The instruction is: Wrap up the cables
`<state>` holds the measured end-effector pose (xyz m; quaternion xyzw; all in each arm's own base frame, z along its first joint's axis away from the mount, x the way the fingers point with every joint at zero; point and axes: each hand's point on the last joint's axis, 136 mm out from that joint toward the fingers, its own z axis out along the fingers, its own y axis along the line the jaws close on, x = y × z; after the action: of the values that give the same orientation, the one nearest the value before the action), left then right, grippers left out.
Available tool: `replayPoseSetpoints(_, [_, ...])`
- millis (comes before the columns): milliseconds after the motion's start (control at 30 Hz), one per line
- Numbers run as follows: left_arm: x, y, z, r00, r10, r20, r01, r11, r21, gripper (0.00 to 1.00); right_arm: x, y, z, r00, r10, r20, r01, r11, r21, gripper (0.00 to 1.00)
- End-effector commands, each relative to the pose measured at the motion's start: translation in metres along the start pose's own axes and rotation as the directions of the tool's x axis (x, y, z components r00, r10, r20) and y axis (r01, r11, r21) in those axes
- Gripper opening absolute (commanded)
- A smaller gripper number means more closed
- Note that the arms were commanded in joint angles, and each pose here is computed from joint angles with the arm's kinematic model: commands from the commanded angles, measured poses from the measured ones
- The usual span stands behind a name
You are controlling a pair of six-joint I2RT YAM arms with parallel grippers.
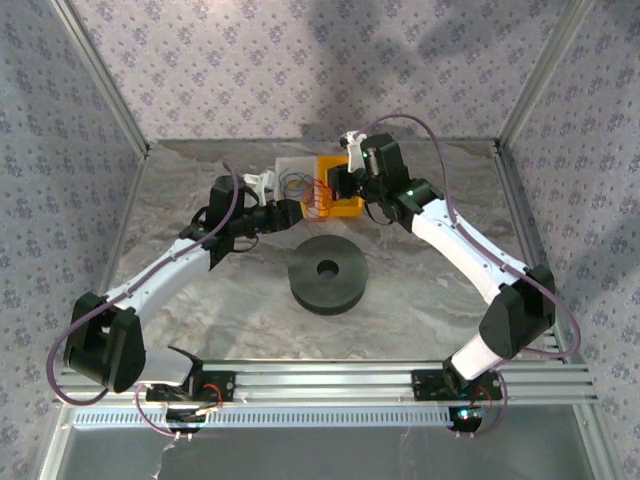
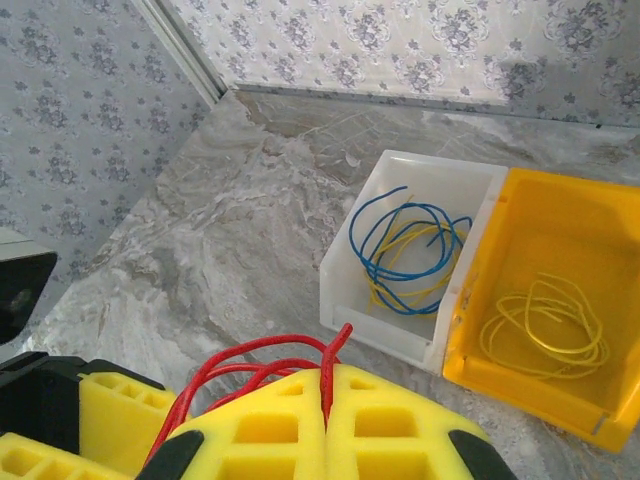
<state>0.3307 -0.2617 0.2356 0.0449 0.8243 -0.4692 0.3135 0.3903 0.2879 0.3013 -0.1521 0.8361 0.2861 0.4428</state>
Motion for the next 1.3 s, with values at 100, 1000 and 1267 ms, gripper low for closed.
replayPoseSetpoints(100, [-0.006, -0.009, 0.004, 1.0, 0.014, 0.021, -0.015, 0.999, 0.04, 0.39, -0.003, 0.021, -0.005, 0.999, 0.039, 0.027, -0.037, 0.996, -0.08, 0.0])
replayPoseSetpoints(1000, [-0.007, -0.001, -0.011, 0.998, 0.016, 0.055, -0.015, 1.0, -0.025, 0.0, 0.018, 0.017, -0.002, 0.987, 0.163, 0.003, -0.161, 0.979, -0.122, 0.0])
replayPoseSetpoints(1267, [-0.01, 0.026, -0.034, 0.997, -0.009, 0.082, 0.016, 0.996, -0.086, 0.0, 0.014, -0.019, -0.028, 0.985, 0.167, 0.031, -0.166, 0.985, -0.044, 0.0])
